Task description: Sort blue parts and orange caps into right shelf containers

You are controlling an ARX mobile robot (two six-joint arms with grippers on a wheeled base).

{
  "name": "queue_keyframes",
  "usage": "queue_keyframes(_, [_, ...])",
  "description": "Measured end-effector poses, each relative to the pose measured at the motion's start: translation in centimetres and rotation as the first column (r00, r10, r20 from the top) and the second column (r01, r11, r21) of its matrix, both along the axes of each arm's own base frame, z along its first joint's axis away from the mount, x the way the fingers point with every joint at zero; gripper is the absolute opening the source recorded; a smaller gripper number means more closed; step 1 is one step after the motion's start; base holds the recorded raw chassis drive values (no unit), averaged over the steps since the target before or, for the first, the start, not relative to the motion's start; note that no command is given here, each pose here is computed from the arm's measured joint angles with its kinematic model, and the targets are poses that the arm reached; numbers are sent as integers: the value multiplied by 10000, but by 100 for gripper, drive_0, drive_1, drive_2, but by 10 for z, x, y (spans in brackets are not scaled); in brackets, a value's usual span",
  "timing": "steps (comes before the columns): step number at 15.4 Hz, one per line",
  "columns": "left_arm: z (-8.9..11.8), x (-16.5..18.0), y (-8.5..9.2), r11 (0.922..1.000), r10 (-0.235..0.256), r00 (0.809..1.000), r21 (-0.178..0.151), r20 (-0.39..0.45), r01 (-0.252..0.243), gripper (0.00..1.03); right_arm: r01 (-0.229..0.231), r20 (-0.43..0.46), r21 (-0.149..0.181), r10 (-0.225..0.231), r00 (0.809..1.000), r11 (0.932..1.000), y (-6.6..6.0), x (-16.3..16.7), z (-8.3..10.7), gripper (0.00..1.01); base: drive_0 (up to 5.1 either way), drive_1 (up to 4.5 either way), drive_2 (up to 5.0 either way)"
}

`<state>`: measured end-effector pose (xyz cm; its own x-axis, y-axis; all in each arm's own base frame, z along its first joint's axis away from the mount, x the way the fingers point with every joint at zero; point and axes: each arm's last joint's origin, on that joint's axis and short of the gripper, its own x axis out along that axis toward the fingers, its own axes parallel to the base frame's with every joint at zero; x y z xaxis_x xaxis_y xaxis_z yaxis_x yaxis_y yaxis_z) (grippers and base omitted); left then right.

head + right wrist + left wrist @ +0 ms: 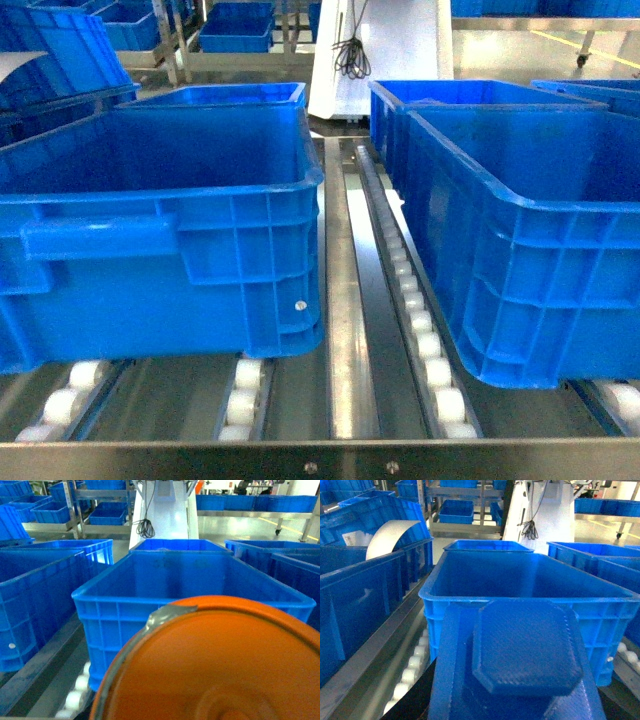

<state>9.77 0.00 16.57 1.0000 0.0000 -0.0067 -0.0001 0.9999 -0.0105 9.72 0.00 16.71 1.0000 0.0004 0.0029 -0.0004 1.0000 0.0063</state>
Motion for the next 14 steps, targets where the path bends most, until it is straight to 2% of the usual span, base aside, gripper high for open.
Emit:
queue_keyframes(2, [0, 0, 0, 10000, 0, 10000, 0, -4, 0, 42, 0, -15, 0, 0, 10000, 10000, 0, 0, 0, 43, 9, 439, -421])
queue_keyframes(14, [0, 0, 0, 10000, 0, 10000, 0, 0, 0, 42, 0, -8, 0, 0, 10000, 10000, 0, 0, 0, 43, 0, 0, 0])
